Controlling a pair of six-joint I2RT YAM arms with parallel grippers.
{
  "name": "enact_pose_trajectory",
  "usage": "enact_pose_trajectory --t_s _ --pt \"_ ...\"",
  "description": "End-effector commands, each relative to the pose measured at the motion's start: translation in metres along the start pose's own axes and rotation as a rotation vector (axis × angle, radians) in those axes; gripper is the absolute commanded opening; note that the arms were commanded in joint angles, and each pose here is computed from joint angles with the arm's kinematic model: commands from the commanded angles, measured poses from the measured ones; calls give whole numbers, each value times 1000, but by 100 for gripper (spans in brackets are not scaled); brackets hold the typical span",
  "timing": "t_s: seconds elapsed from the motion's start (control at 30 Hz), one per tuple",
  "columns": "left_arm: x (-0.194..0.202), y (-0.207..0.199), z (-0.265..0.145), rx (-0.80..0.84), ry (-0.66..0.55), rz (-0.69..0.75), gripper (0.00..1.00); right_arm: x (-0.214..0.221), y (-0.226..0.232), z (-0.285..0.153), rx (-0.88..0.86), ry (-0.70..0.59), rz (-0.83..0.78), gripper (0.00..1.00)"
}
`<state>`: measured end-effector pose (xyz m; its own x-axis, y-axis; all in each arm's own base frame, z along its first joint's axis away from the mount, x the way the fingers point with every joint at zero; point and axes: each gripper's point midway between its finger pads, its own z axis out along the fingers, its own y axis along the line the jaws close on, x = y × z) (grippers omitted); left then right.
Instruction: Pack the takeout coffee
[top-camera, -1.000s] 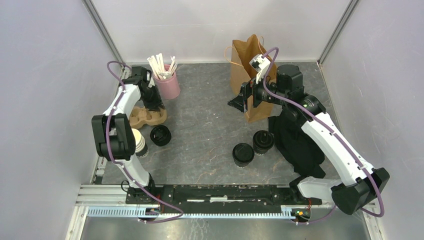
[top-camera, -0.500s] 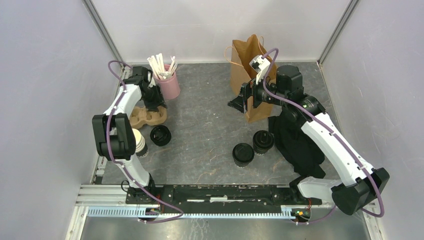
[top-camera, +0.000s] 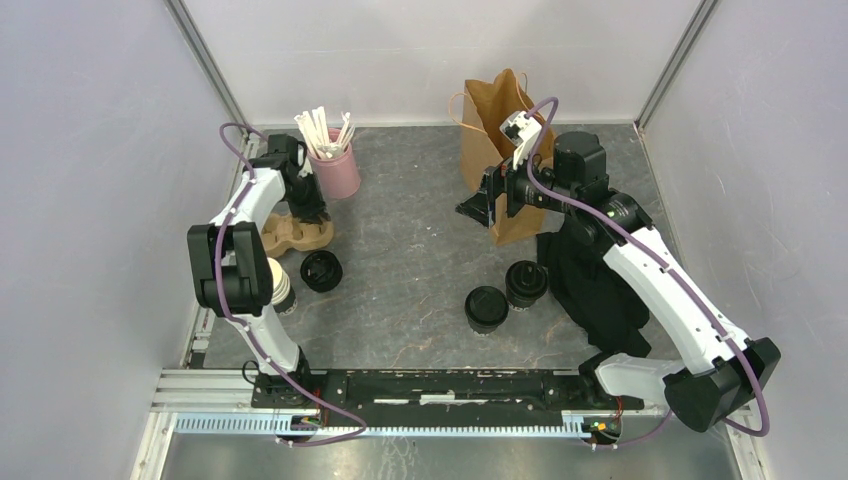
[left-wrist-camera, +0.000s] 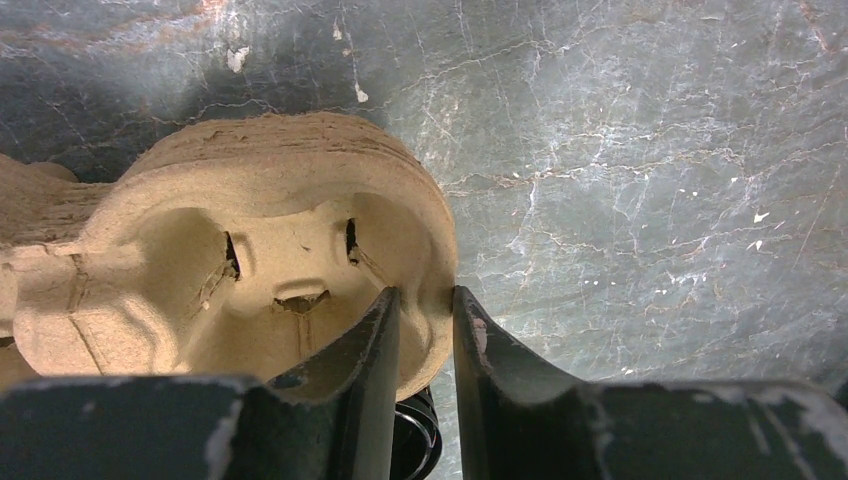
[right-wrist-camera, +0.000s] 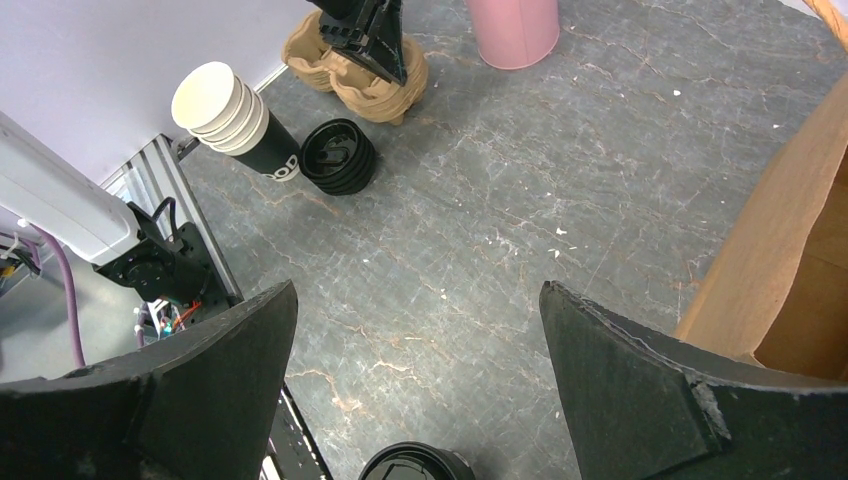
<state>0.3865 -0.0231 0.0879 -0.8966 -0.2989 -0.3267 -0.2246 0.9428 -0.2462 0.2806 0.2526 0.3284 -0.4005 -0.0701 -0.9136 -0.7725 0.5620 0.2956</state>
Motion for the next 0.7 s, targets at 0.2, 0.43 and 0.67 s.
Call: enact_pose_trajectory --t_s 0.2,0.43,0.67 --pt "-13 -4 -20 6 -63 73 21 -12 8 -4 -30 -51 -36 98" --pt "-14 -5 -41 2 -113 86 14 -8 9 -4 -34 -47 -32 98" --pt "-14 -5 -53 -3 -138 93 8 -10 8 2 -50 -45 -18 98"
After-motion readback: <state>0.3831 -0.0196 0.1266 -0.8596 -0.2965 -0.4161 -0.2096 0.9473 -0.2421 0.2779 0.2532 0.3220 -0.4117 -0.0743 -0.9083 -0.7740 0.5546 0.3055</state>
